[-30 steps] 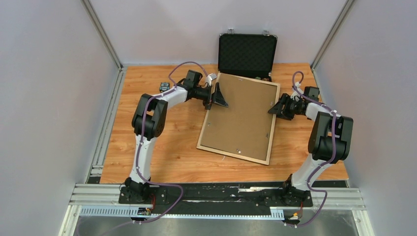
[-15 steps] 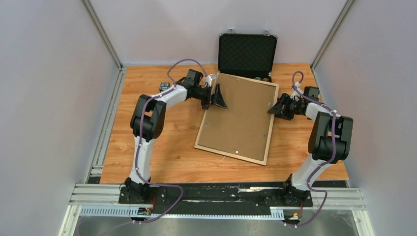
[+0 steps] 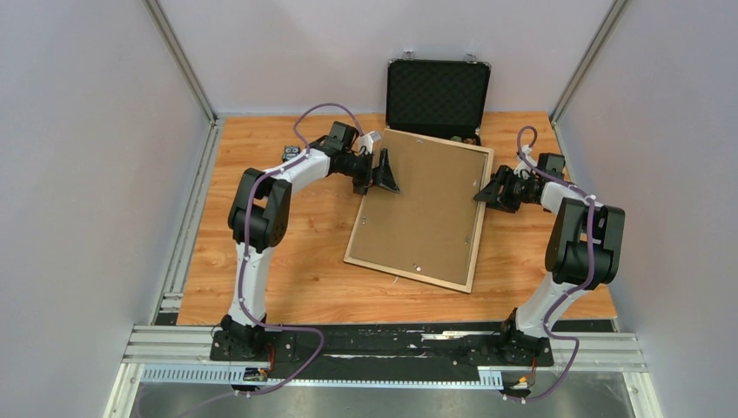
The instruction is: Put the photo into the frame
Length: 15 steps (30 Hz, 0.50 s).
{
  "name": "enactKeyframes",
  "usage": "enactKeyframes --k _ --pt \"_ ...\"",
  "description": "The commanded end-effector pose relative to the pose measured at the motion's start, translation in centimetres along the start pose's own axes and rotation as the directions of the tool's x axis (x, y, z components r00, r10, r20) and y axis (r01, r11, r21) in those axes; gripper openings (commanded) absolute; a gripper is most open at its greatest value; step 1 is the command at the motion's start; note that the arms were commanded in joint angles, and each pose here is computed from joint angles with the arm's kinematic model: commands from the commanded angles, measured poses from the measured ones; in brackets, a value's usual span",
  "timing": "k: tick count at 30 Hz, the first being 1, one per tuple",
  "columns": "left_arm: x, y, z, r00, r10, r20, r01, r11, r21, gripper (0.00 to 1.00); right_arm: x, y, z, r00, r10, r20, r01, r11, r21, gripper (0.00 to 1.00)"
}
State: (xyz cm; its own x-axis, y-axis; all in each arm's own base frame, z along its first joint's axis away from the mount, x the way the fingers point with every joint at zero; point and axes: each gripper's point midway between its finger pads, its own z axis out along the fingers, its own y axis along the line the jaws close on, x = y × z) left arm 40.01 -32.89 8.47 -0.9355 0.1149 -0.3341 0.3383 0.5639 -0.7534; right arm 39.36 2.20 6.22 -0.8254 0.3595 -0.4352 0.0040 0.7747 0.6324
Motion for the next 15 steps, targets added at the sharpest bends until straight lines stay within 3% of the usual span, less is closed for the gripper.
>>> enactKeyframes --k 1,15 --pt "-0.89 0.59 -1.25 0.998 0.051 0.031 -0.048 0.995 -0.093 1.0 -0.95 0.78 -0.01 1.0 -0.021 0.022 0.021 0.999 -0.028 0.52" --pt "-0.49 -0.17 -1.26 0.992 0.124 0.004 -0.121 0.975 -0.187 1.0 -0.82 0.72 0.06 1.0 -0.02 0.02 0.021 0.999 -0.028 0.52"
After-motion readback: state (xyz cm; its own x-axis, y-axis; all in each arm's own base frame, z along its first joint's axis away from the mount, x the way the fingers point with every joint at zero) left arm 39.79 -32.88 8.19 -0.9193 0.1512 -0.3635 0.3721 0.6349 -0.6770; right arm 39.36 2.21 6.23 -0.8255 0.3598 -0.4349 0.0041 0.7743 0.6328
